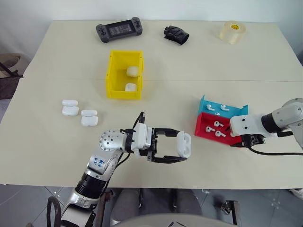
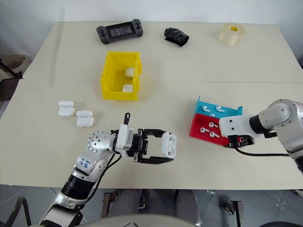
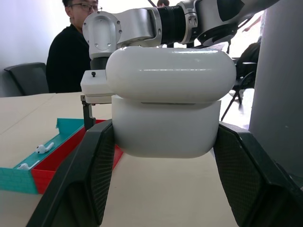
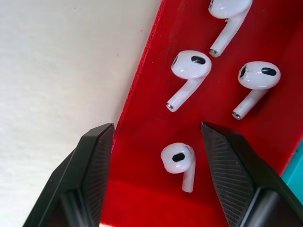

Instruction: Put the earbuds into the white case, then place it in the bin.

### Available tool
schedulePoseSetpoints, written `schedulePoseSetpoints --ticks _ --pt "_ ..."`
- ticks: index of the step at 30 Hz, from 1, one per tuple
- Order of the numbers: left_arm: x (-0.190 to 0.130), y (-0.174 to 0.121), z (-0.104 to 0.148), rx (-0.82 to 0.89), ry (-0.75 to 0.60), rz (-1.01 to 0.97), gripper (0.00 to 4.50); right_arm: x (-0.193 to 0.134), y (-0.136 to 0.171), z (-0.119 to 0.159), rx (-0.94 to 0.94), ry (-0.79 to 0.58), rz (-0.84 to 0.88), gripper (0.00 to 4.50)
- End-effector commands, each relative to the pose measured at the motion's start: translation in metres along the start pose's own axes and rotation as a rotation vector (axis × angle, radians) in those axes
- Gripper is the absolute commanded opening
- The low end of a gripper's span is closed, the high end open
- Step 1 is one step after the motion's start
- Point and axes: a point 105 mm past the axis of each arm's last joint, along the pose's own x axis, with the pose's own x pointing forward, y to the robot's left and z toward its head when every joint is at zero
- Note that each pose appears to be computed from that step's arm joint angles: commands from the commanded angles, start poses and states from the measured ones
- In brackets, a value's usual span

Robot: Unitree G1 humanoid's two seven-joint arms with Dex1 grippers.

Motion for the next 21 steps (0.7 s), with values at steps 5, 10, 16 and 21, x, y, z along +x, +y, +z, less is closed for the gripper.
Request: schedulePoseSetpoints --ticks 5,10,16,21 --pt "0.003 -0.003 0.012 0.049 -0.027 -0.001 2.77 -0.019 -0.012 0.006 -0.025 0.010 -0.021 3.00" --pt "0.003 -0.002 0.012 0.055 -0.025 0.006 2.77 -0.017 -0.014 -0.002 -0.050 0.047 -0.009 3.00" --pt "0.002 -0.001 0.013 0.059 -0.024 0.014 2.77 -0.010 -0.014 -0.013 -0.128 0.091 0.006 3.00" --pt "0.001 -0.002 0.013 0.060 -0.022 0.018 2.77 -0.008 -0.016 -0.014 -0.161 0.091 0.013 3.00"
